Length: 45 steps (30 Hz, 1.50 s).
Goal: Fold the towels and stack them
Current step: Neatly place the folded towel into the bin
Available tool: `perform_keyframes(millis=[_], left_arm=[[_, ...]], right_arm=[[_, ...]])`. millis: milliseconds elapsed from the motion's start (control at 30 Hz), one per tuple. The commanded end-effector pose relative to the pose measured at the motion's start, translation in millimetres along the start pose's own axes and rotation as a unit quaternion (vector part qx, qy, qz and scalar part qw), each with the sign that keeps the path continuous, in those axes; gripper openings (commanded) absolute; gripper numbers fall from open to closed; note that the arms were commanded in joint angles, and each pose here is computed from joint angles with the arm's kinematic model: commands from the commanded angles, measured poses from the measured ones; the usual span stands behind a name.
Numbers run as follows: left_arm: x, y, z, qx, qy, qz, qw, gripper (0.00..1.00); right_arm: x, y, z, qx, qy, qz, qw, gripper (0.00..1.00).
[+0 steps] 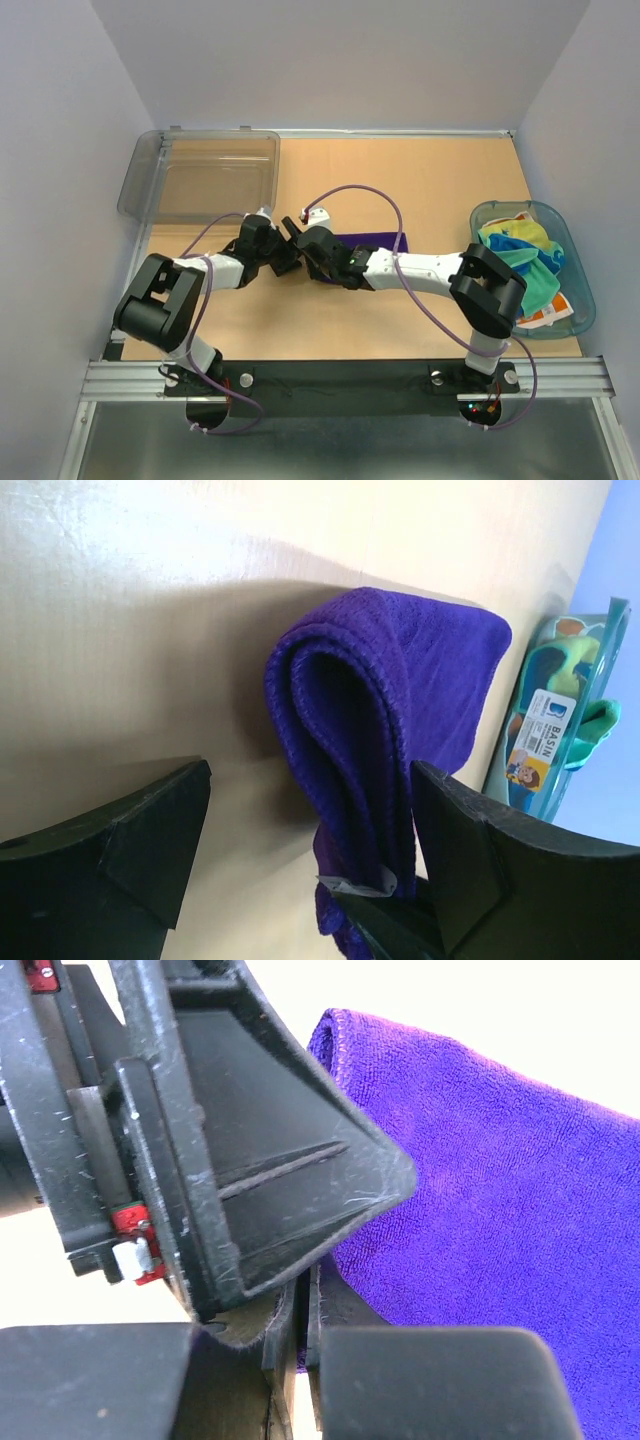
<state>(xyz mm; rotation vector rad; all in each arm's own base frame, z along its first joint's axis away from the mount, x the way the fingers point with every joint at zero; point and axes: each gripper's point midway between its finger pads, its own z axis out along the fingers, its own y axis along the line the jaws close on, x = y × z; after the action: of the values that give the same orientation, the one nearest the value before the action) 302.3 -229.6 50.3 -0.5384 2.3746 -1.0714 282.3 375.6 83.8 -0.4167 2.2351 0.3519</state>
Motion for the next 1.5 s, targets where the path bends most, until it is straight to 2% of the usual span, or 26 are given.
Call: perform_keyframes(millis=[0, 433, 533, 567, 600, 700, 800, 833, 867, 933, 967, 1033, 1067, 1167, 1300, 1367, 1400, 1467], left_arm=[[11.0, 1.9, 6.0, -0.005, 0.009, -0.004, 1.0, 0.9], [18.7, -2.3, 21.3, -0.003, 0.004, -0.019, 1.0, 0.74], [18.6, 0.6, 20.9, -0.005, -0.004, -0.024, 1.0, 0.62], [16.7, 0.9, 20.1, -0.006, -0.011, -0.024, 1.0, 0.55], [16.2, 2.4, 19.3, -0.007, -0.014, -0.024, 1.0, 0.53], [11.7, 1.3, 18.3, -0.007, -0.025, -0.016, 1.0, 0.27], [10.2, 0.6, 19.2, -0.007, -0.027, -0.002, 1.0, 0.1], [9.8, 0.6, 19.6, -0.007, -0.026, 0.01, 1.0, 0.0], [9.5, 0.0, 19.7, -0.006, -0.026, 0.016, 1.0, 0.0], [7.8, -2.1, 19.3, -0.005, -0.025, 0.028, 0.999, 0.0], [5.9, -5.8, 18.2, -0.002, -0.027, 0.041, 0.999, 0.0], [4.9, -5.9, 16.9, -0.008, -0.025, 0.052, 0.998, 0.0], [1.5, -7.5, 15.7, -0.011, -0.029, 0.071, 0.997, 0.0], [-9.1, -15.1, 14.0, -0.028, -0.032, 0.101, 0.994, 0.0], [-39.8, -41.7, 9.5, -0.043, -0.045, 0.166, 0.984, 0.0], [-50.4, -40.4, 5.6, -0.064, -0.042, 0.177, 0.981, 0.0], [-64.0, -55.0, 3.1, -0.057, -0.055, 0.185, 0.98, 0.0], [-81.2, -54.5, -3.2, -0.075, -0.061, 0.202, 0.975, 0.0]], right_arm=[[-13.1, 5.6, -2.5, -0.014, -0.031, 0.022, 0.999, 0.01], [-10.7, 6.7, -3.4, -0.022, -0.03, 0.028, 0.999, 0.01], [-12.3, 8.0, -4.9, -0.025, -0.032, 0.028, 0.999, 0.01], [-11.4, 8.1, -4.9, -0.026, -0.03, 0.028, 0.999, 0.01], [-9.8, 8.0, -4.7, -0.026, -0.028, 0.027, 0.999, 0.01], [-7.3, 6.8, -5.3, -0.026, -0.027, 0.027, 0.999, 0.01], [-5.3, 4.7, -6.9, -0.025, -0.026, 0.027, 0.999, 0.01], [-9.5, 4.8, -9.2, -0.026, -0.032, 0.029, 0.999, 0.04], [-9.3, 3.8, -10.1, -0.025, -0.032, 0.028, 0.999, 0.12], [-10.2, 0.9, -13.7, -0.023, -0.036, 0.024, 0.999, 0.34], [-11.4, -1.6, -18.0, -0.022, -0.039, 0.023, 0.999, 0.52], [-14.2, -4.6, -23.6, -0.023, -0.045, 0.011, 0.999, 0.67], [-15.2, -7.2, -27.1, -0.022, -0.047, 0.008, 0.999, 0.81], [-18.9, -20.6, -43.8, -0.021, -0.055, 0.0, 0.998, 1.0], [-24.0, -55.1, -76.4, 0.011, -0.067, -0.008, 0.998, 1.0], [-15.2, -80.0, -86.3, 0.046, -0.063, -0.015, 0.997, 1.0], [-14.6, -87.2, -91.8, 0.054, -0.065, -0.014, 0.996, 1.0], [-20.8, -103.4, -109.5, 0.068, -0.087, -0.002, 0.994, 1.0]])
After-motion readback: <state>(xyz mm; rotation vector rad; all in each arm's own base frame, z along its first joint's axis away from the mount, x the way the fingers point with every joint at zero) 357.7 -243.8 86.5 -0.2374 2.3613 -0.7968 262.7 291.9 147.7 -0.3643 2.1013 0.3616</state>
